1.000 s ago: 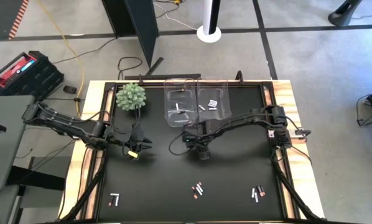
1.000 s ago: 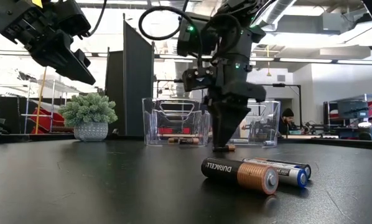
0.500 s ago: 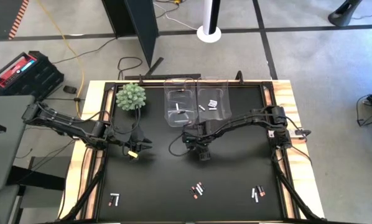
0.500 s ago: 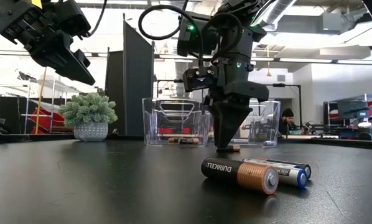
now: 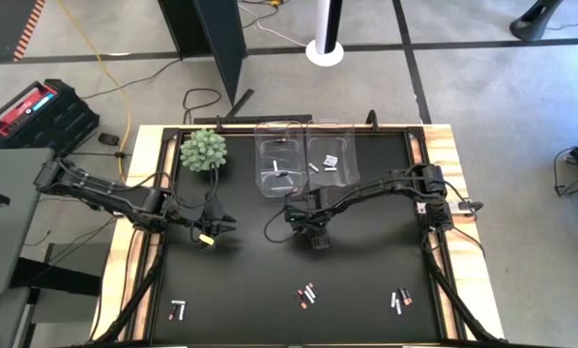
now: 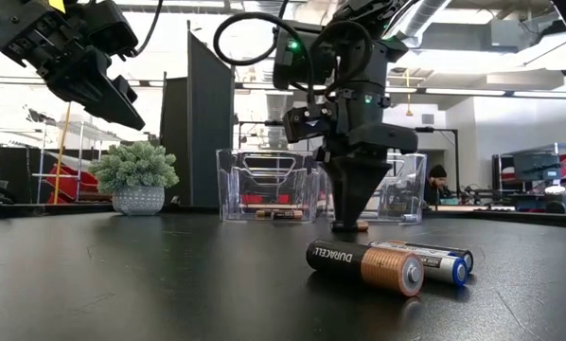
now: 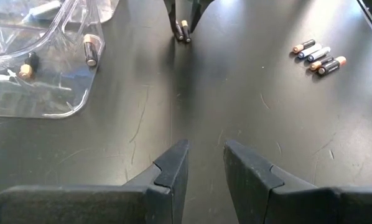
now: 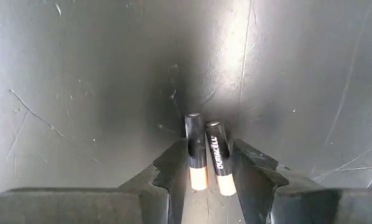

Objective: Sort batteries
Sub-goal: Put the small black battery into the left transparent bin

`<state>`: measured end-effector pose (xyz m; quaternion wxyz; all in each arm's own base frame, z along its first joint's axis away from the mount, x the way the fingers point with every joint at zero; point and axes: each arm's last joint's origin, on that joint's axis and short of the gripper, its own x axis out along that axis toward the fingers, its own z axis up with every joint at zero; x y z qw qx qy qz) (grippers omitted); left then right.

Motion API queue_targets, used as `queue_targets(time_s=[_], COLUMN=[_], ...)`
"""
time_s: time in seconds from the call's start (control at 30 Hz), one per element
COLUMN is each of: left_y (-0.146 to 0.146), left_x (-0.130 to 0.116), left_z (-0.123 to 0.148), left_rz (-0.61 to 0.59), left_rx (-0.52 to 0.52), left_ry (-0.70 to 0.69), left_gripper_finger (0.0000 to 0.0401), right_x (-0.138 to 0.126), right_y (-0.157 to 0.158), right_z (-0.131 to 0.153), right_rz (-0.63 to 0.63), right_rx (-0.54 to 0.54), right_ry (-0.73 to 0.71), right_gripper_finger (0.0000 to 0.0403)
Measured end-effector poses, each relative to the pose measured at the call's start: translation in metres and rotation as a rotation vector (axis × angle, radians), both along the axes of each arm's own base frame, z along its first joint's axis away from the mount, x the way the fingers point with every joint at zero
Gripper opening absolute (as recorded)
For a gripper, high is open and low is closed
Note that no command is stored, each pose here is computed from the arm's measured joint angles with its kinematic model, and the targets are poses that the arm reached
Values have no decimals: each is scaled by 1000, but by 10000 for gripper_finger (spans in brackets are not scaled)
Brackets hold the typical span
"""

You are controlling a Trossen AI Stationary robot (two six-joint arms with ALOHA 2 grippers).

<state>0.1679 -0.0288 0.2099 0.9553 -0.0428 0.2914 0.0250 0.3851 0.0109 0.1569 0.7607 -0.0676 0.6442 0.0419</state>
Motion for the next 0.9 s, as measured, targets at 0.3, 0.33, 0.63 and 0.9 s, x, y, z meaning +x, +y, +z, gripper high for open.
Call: queue_targets(time_s=[0.3, 0.33, 0.63, 0.9], left_y=[0, 0, 0, 0], left_x=[0, 0, 0, 0], left_z=[0, 0, 0, 0], left_rz=[1, 1, -12, -5], left_rx=[-1, 0, 24, 29], left_ry=[0, 0, 0, 0], left_gripper_finger=[98, 98, 98, 98], right_x=[-1, -1, 2, 8], right_y=[0, 0, 0, 4], right_z=[0, 0, 15, 26], right_rz=[-22, -22, -23, -40], right_rx=[4, 4, 4, 11], right_ry=[10, 13, 26, -8], right_gripper_finger=[138, 138, 138, 138])
